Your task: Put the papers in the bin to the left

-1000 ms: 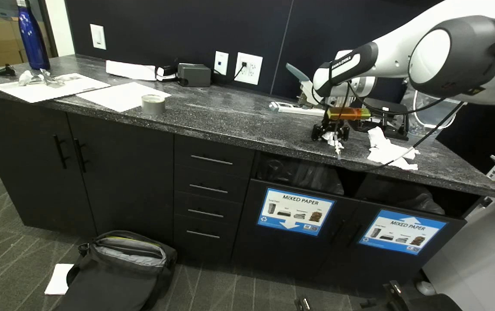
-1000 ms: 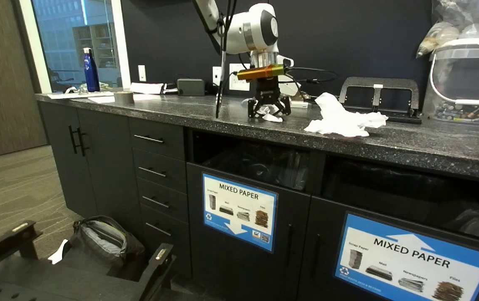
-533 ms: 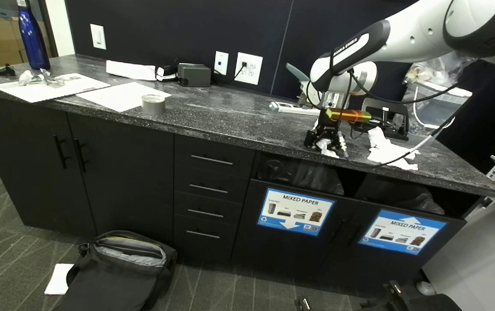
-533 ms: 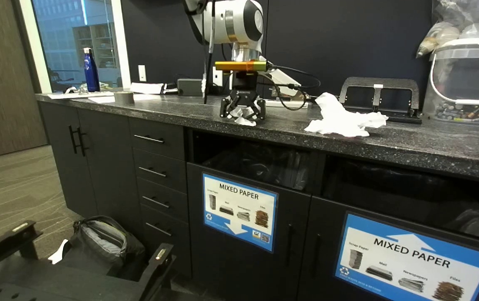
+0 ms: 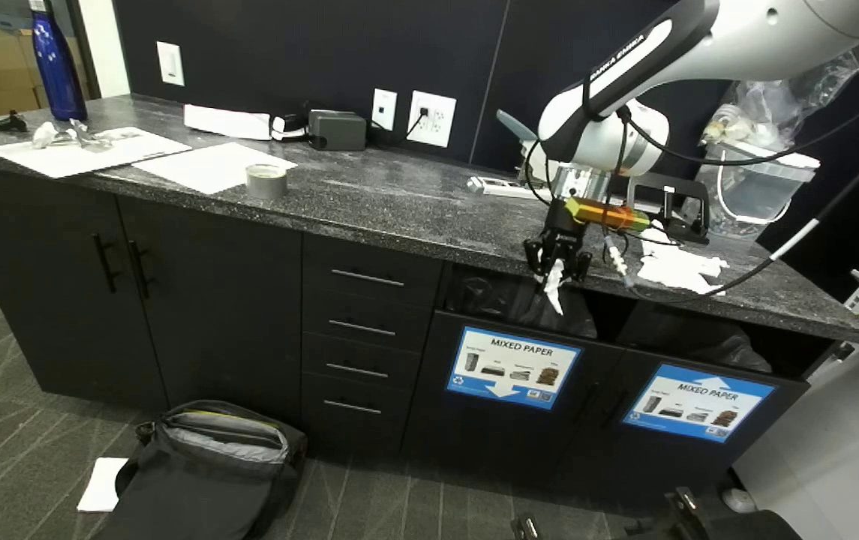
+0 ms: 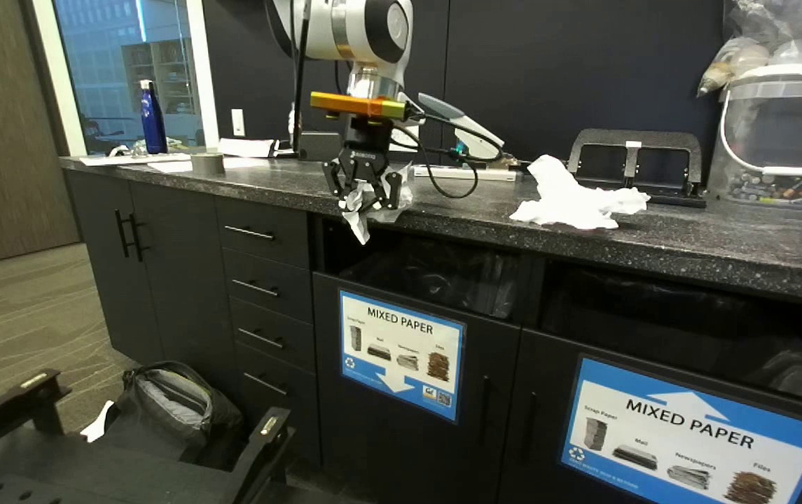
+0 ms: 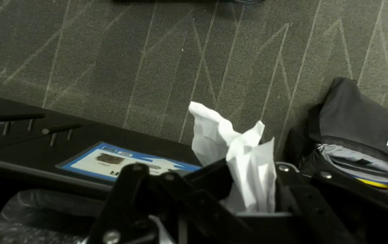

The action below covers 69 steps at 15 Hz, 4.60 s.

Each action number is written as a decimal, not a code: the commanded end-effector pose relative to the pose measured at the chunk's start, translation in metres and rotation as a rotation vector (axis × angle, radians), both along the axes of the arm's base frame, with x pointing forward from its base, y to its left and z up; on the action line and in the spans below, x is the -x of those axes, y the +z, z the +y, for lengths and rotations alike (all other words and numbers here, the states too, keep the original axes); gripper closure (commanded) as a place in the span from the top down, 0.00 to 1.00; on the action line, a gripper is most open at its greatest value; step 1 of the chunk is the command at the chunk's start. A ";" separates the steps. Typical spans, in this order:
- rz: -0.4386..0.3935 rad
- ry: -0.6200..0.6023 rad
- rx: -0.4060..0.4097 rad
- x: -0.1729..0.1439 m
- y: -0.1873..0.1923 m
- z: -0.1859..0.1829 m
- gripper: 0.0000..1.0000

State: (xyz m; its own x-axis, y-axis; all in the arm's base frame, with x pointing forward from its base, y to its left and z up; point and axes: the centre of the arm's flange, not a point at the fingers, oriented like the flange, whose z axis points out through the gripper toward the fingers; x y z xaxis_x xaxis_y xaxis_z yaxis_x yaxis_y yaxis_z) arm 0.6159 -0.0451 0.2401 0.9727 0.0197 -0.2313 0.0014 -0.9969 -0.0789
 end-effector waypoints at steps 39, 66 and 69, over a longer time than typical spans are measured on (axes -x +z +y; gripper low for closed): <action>-0.983 -0.168 0.127 -0.012 -0.160 -0.016 0.17; -0.444 -0.205 0.142 0.034 0.043 0.016 1.00; -0.477 -0.237 0.129 0.028 0.084 0.013 1.00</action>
